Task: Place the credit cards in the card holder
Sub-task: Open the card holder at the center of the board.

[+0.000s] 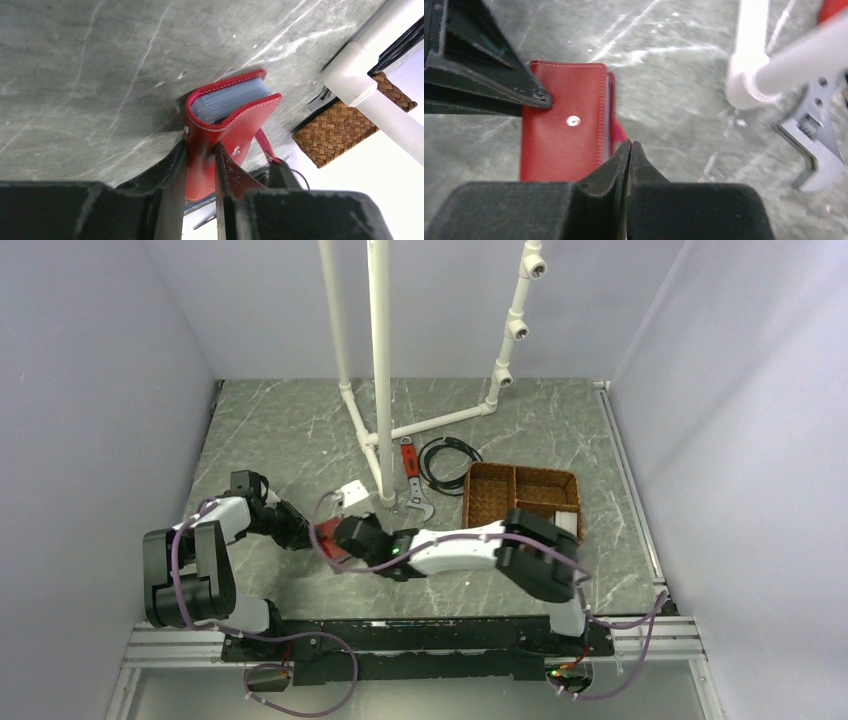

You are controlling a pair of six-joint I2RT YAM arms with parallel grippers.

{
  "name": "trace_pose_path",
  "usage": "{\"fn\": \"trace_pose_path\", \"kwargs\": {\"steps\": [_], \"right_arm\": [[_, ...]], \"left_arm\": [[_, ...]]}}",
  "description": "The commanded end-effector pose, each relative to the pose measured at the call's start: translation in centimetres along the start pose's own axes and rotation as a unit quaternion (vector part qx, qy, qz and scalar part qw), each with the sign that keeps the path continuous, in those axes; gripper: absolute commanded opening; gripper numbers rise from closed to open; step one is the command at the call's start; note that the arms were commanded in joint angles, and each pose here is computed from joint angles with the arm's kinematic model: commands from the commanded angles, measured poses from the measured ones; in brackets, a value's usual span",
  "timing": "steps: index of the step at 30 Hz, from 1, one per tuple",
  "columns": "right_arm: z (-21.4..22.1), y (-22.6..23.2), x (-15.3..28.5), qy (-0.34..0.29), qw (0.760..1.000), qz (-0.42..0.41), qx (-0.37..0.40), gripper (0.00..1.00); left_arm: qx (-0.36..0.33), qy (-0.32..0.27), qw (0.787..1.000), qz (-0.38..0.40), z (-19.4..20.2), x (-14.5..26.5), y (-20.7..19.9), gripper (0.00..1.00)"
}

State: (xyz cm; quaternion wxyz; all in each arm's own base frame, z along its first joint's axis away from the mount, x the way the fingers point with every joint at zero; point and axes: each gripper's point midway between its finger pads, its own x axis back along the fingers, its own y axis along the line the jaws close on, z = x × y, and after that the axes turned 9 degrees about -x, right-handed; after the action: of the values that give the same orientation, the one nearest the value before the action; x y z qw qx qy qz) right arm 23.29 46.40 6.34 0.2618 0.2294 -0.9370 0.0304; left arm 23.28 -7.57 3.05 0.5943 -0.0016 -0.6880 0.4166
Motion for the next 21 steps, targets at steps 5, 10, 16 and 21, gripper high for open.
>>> {"fn": "trace_pose_path", "kwargs": {"steps": [5, 10, 16, 21], "right_arm": [[-4.7, -1.5, 3.2, -0.018, 0.966, -0.124, -0.227, 0.00], [-3.1, -3.3, 4.3, 0.014, 0.946, -0.181, -0.267, 0.00], [-3.4, -3.6, 6.0, 0.003, 0.937, -0.231, -0.263, 0.00], [-4.1, -3.6, 6.4, -0.008, 0.934, -0.234, -0.271, 0.00]], "left_arm": [[-0.064, 0.008, 0.997, -0.038, 0.2, -1.0, -0.3, 0.16], [-0.121, 0.010, 0.992, -0.027, 0.9, -1.3, -2.0, 0.62], [-0.203, -0.031, 0.977, -0.060, 1.6, 0.1, -4.0, 0.98], [-0.236, -0.055, 0.962, -0.129, 2.0, 1.1, -4.8, 0.99]]}}
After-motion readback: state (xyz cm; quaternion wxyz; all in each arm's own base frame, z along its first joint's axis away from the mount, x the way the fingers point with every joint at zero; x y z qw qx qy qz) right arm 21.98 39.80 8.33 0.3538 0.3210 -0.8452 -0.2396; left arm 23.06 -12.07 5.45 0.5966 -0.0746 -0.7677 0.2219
